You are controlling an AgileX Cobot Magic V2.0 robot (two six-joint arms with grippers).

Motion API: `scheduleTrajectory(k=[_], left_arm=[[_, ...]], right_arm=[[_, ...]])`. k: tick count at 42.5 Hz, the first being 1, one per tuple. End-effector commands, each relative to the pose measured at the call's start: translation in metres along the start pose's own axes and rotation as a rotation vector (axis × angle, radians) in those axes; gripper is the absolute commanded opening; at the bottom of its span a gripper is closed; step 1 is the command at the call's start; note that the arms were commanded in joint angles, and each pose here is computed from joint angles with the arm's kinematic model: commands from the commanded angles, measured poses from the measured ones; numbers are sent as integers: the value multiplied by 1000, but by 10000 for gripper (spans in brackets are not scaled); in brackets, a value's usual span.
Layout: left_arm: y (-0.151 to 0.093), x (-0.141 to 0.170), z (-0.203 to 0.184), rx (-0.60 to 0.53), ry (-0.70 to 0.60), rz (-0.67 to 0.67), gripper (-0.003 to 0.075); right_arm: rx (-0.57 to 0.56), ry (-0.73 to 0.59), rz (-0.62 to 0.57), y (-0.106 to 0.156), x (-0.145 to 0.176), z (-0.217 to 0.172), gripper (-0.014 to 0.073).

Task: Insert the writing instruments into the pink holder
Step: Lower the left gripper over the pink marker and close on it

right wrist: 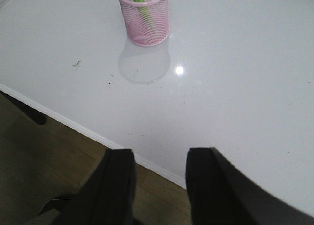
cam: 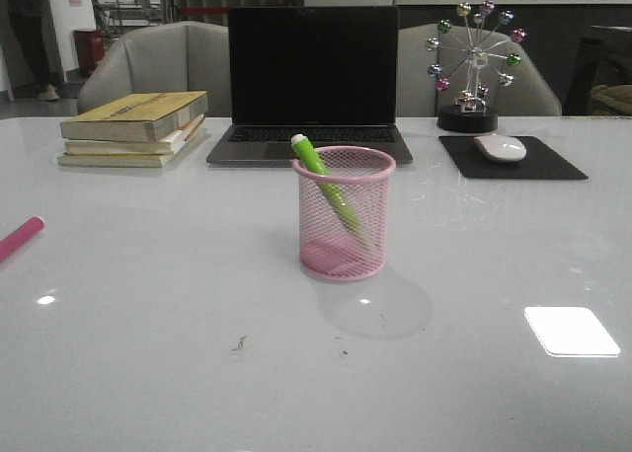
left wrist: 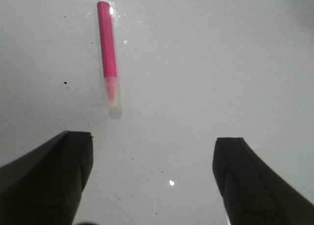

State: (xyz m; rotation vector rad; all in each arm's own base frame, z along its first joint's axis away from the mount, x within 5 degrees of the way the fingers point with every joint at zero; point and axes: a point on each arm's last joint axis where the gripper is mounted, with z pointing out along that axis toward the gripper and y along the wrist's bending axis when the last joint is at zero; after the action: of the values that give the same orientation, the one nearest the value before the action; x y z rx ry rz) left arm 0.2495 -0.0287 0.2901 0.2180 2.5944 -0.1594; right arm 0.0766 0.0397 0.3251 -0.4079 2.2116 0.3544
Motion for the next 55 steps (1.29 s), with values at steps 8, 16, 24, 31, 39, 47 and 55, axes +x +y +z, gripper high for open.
scheduleTrajectory(k=[8,16,24,31,39,47,55], left_arm=[[21,-51,42,-31,23,-35,560],[33,-77,78,-70,65,6,560],[39,-96,107,-73,84,10,559],[44,-106,128,-71,108,-13,559],[47,-111,147,-69,126,-14,559],[49,-112,159,-68,140,-16,559],[50,-111,167,-66,156,-17,559]], right_arm=[[10,-91,-3,0,-13,-5,375],[10,-91,-3,0,-13,-5,375],[10,-91,-3,0,-13,-5,375],[10,-91,-3,0,-13,-5,375],[10,-91,-3,0,-13,-5,375],[10,-90,-3,0,-13,-5,375],[10,-90,-3,0,-13,-5,375]])
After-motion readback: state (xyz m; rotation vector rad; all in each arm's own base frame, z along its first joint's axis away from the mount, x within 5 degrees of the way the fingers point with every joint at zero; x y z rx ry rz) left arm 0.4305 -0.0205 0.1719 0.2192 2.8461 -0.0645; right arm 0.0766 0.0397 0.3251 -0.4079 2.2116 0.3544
